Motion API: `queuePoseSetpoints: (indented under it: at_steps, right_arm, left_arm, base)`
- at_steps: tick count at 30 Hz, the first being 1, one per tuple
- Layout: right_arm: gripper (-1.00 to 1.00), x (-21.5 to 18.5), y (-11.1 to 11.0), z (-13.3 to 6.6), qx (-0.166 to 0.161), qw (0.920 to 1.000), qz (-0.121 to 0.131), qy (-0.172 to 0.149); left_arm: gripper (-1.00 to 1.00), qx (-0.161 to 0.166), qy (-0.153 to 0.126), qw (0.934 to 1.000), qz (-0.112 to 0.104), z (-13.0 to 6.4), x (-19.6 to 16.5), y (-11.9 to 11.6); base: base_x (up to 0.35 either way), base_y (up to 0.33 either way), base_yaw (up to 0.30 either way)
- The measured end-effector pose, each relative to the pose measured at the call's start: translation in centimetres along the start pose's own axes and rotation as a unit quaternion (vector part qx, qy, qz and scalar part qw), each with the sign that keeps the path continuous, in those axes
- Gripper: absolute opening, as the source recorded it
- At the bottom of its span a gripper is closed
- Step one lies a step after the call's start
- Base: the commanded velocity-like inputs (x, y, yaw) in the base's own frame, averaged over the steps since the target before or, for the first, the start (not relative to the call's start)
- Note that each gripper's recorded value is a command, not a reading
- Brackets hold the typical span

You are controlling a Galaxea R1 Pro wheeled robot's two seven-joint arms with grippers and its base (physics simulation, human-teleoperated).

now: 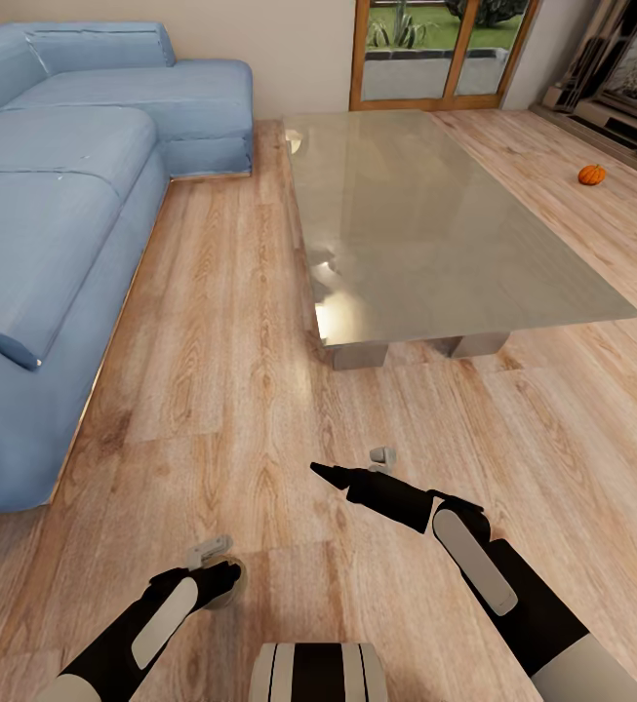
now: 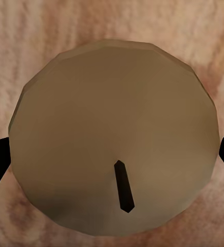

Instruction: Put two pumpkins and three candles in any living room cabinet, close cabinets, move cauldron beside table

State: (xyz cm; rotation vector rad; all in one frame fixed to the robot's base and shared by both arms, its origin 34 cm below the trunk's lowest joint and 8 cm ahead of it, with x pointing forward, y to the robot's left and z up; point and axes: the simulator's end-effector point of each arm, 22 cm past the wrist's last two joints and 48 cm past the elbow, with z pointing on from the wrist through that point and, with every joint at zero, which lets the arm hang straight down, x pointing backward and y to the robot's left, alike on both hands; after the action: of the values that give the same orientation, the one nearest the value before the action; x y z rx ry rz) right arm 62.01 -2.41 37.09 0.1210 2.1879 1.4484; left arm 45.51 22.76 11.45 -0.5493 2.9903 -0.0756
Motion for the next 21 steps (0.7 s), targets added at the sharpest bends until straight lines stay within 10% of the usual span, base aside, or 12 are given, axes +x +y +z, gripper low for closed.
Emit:
queuePoseSetpoints:
  at_steps: [19, 20, 21]
  right_arm:
    - [1.00, 0.00, 0.01, 0.00, 0.000, 1.0000, 0.000, 0.000]
    - [1.00, 0.00, 0.01, 0.00, 0.000, 1.0000, 0.000, 0.000]
    - [1.00, -0.01, 0.02, 0.00, 0.000, 1.0000, -0.001, 0.000]
  left_arm:
    - [1.00, 0.001, 0.000, 1.0000, -0.003, -0.01, -0.05, 0.00]
    - [-1.00, 0.001, 0.000, 1.0000, -0.002, -0.01, -0.06, 0.00]
    - [-1.00, 0.001, 0.000, 1.0000, -0.003, 0.00, -0.05, 0.01]
  base:
    - [0.000, 0.000, 0.000]
    - [0.000, 0.000, 0.000]
    - [0.000, 0.000, 0.000]
